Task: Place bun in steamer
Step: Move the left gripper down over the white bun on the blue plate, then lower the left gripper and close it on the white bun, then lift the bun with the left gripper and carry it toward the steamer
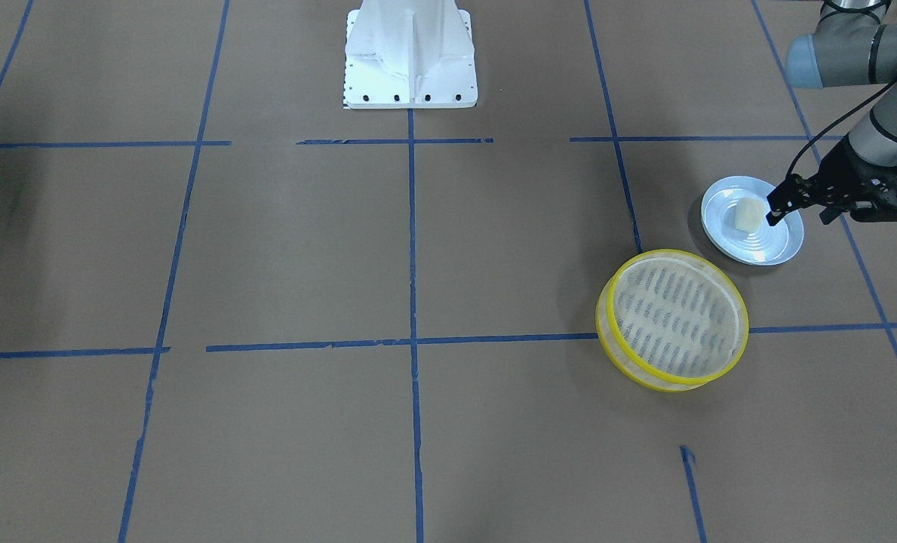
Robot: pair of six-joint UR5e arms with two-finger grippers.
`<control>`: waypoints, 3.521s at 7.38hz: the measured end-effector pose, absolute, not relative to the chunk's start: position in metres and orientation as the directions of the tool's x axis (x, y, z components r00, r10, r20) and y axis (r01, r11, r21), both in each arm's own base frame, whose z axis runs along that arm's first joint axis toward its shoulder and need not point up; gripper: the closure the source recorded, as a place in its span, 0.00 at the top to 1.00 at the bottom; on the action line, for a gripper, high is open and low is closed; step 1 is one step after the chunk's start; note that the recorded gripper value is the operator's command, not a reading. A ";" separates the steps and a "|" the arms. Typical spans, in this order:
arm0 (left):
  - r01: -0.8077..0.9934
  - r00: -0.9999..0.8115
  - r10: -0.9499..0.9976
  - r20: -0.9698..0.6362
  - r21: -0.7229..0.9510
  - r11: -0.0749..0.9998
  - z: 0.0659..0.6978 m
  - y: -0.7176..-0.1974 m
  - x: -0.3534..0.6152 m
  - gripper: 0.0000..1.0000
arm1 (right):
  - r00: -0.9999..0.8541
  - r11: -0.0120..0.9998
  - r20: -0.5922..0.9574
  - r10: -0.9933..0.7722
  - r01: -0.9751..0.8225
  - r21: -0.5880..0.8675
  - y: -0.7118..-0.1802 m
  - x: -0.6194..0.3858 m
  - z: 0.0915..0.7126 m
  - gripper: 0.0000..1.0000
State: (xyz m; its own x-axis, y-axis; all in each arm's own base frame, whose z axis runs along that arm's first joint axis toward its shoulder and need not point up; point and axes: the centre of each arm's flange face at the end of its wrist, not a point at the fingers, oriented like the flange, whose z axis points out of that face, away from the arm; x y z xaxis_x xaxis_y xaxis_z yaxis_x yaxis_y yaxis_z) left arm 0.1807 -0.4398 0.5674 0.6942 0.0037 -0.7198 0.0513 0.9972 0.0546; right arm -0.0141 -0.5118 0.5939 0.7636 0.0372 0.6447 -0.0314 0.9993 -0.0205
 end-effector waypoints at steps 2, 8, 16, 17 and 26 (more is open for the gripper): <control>0.026 0.693 -0.002 -0.721 0.022 0.999 0.577 -0.423 0.205 1.00 | 0.764 0.999 0.645 0.037 -0.031 -0.021 -0.512 -0.014 0.594 1.00; -0.005 0.685 0.025 -0.728 0.030 1.000 0.621 -0.414 0.222 1.00 | 0.764 0.999 0.645 0.037 -0.032 -0.021 -0.512 -0.014 0.594 1.00; -0.039 0.676 0.055 -0.735 0.038 0.998 0.617 -0.397 0.232 0.28 | 0.764 0.999 0.645 0.037 -0.032 -0.021 -0.512 -0.014 0.594 1.00; -0.041 0.675 0.057 -0.736 0.040 0.998 0.615 -0.394 0.230 0.18 | 0.764 0.999 0.645 0.037 -0.032 -0.021 -0.512 -0.014 0.594 1.00; -0.012 0.667 0.056 -0.743 0.064 0.998 0.539 -0.391 0.196 0.10 | 0.764 0.999 0.645 0.037 -0.032 -0.021 -0.512 -0.014 0.594 1.00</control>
State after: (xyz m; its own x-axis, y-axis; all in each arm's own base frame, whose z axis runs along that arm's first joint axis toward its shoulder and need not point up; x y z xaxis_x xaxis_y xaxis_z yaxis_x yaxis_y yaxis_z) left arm 0.1959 -0.3906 0.5394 0.6670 0.0562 -0.7429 -0.0125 0.9979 0.0643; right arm -0.0140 -0.5118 0.5939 0.7636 0.0375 0.6447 -0.0317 0.9993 -0.0205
